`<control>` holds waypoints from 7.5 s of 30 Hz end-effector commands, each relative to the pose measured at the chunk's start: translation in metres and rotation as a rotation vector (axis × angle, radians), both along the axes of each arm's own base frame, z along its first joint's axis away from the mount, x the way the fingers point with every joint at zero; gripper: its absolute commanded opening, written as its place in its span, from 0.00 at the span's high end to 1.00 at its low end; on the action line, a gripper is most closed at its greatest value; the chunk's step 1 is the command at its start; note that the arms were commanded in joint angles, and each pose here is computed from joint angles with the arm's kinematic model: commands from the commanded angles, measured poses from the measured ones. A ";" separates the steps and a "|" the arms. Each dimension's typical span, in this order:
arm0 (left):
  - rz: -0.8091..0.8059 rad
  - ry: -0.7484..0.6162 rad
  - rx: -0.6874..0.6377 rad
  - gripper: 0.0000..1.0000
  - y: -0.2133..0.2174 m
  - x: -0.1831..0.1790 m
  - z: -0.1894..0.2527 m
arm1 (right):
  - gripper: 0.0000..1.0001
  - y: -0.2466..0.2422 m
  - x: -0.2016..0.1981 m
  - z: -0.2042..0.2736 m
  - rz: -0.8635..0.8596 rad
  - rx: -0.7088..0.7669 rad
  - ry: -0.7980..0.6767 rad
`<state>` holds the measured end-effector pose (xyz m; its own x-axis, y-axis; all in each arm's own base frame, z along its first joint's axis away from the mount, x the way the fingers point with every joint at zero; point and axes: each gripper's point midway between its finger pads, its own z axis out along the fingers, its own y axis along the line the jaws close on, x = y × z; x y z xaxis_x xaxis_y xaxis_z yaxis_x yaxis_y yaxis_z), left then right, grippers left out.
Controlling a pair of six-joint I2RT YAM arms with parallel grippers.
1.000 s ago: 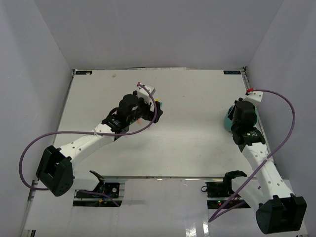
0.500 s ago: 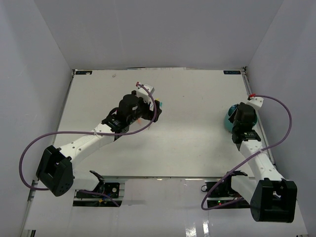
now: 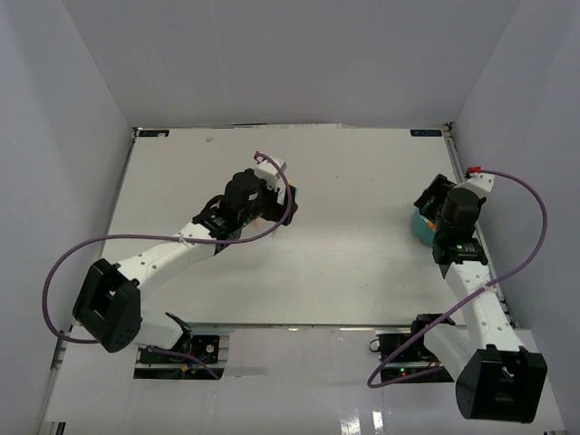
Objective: Sort the stationery into containers
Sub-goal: Place the pen in the storage box, then pick up the pen from the center of the board, then place the pen in the storage box, then pick up the pen from the center of the board.
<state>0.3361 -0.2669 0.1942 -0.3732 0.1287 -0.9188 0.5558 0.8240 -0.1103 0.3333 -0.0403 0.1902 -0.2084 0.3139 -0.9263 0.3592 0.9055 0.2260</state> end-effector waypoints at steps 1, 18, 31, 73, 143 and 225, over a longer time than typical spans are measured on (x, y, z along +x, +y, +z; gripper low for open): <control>0.034 0.005 -0.009 0.02 0.001 0.007 0.011 | 0.19 0.011 0.002 0.058 0.071 -0.002 -0.109; 0.045 0.295 0.099 0.14 0.020 0.061 -0.069 | 0.17 0.102 -0.036 0.066 0.589 0.121 -0.053; 0.127 0.390 0.260 0.32 0.031 0.103 -0.120 | 0.16 0.116 -0.059 0.058 0.668 0.138 -0.067; -0.081 0.117 0.198 1.00 0.012 0.089 -0.015 | 0.05 0.139 -0.063 0.072 0.820 0.143 -0.108; -0.300 -0.251 0.054 0.02 -0.024 -0.025 0.050 | 0.92 0.202 -0.012 0.089 0.689 0.001 -0.054; 0.352 0.427 0.265 0.37 -0.042 0.070 -0.130 | 0.10 0.079 -0.046 0.053 0.452 0.109 0.011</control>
<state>0.3969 -0.3094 0.0496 -0.7861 0.1390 -0.6023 0.2107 0.9763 -0.0498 0.2880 0.0348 0.2384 -0.3760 0.3065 -0.8744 -0.0259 0.9399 0.3406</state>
